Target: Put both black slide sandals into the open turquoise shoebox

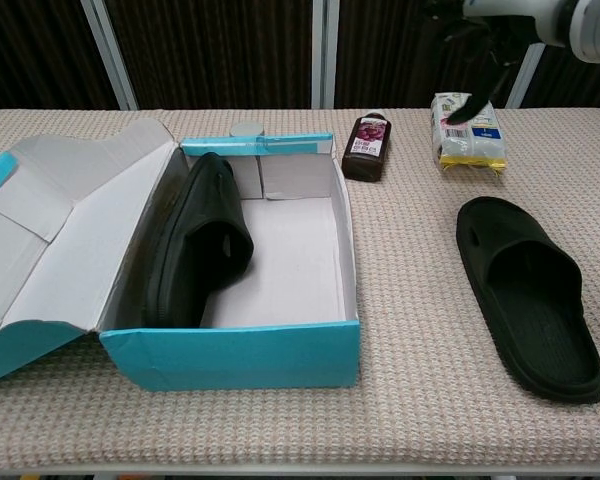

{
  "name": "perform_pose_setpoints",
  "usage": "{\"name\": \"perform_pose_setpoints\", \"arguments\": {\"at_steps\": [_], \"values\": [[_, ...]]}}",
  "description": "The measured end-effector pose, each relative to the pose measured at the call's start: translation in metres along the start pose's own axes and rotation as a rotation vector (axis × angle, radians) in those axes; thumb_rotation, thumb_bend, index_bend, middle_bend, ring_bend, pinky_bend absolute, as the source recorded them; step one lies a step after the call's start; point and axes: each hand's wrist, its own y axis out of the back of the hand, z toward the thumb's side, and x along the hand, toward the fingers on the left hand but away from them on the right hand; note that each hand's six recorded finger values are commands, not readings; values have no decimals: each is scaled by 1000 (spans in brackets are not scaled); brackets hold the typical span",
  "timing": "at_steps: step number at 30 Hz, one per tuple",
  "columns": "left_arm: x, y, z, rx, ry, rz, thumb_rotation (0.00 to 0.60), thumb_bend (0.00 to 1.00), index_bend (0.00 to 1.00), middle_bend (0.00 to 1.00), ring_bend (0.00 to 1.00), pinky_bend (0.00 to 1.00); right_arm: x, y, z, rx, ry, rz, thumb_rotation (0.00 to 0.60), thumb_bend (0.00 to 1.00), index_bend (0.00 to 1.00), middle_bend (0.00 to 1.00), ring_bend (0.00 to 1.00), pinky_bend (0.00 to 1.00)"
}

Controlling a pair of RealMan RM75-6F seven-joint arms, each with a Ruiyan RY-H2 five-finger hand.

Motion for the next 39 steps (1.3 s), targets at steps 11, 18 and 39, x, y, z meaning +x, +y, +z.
{"name": "perform_pose_setpoints", "arguments": {"at_steps": [11, 18, 39], "values": [[0, 0, 0, -12, 1, -12, 600, 167, 225, 200, 132, 237, 30, -31, -48, 207, -189, 250, 600, 44, 0, 194, 0, 188], [1, -2, -1, -11, 5, -23, 600, 167, 226, 200, 132, 237, 39, -47, -45, 256, -150, 402, 600, 29, 0, 181, 0, 174], [2, -3, -1, -12, 20, -28, 600, 167, 238, 200, 132, 237, 22, -78, -27, 195, -71, 469, 600, 21, 0, 126, 0, 107]]}}
